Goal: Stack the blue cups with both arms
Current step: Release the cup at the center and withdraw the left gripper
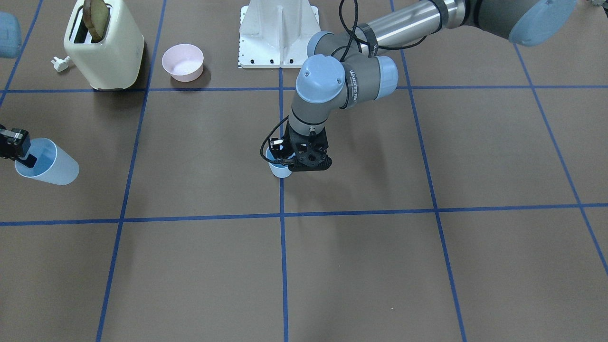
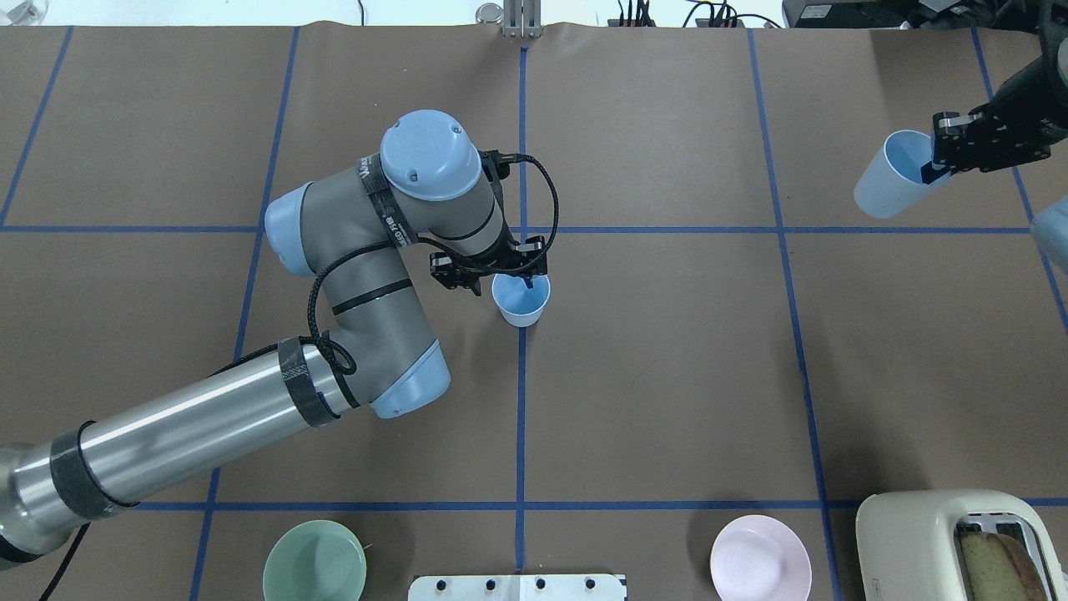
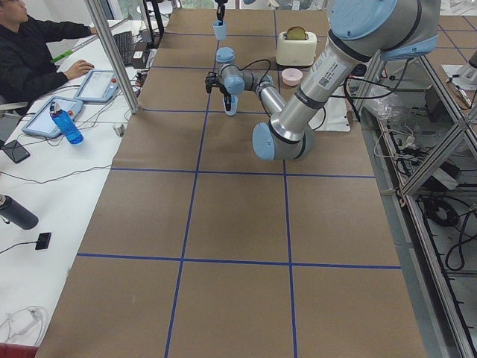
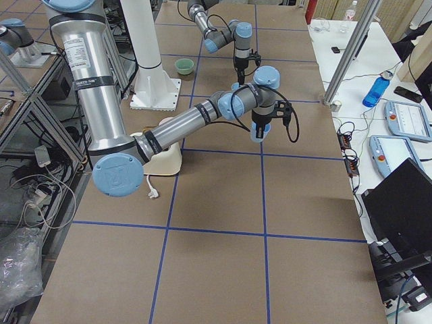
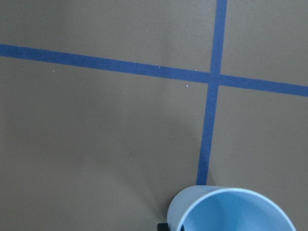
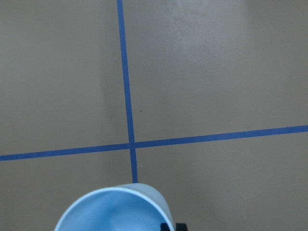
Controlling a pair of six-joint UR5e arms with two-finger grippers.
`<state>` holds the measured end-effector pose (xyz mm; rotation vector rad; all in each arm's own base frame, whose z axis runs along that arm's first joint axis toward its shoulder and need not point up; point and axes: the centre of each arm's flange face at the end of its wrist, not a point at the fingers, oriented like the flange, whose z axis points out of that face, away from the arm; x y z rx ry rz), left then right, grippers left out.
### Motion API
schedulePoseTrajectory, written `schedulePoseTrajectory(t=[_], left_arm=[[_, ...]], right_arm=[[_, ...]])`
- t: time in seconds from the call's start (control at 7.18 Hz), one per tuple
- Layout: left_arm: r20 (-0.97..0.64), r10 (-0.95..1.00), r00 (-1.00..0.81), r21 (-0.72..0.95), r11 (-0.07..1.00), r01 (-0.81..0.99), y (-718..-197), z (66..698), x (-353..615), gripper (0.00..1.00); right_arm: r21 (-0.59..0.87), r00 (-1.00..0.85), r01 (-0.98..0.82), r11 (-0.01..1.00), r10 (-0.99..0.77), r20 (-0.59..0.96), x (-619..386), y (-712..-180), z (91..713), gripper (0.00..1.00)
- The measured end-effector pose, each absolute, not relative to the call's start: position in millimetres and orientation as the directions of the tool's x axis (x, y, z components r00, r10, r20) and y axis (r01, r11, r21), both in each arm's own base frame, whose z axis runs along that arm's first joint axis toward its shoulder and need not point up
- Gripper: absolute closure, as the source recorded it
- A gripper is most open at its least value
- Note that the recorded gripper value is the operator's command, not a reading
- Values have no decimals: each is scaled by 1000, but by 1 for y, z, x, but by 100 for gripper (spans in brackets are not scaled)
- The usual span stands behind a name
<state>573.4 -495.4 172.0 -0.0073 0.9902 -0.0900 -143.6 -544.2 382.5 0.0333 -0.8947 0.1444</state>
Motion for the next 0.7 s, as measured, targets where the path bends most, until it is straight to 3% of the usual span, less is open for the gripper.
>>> schedulePoseTrajectory(t=[0.28,0.7], left_arm=[[-868,-73,490,-61,997,40,-516,178,502,3],[-902,29,431,27,1000,-11,-567,249,303,3]], right_arm=[[-48,626,-145,988,129,769,-153,-557,327,100],[-124,611,-187,974,214,762,-234,-541,230,100]])
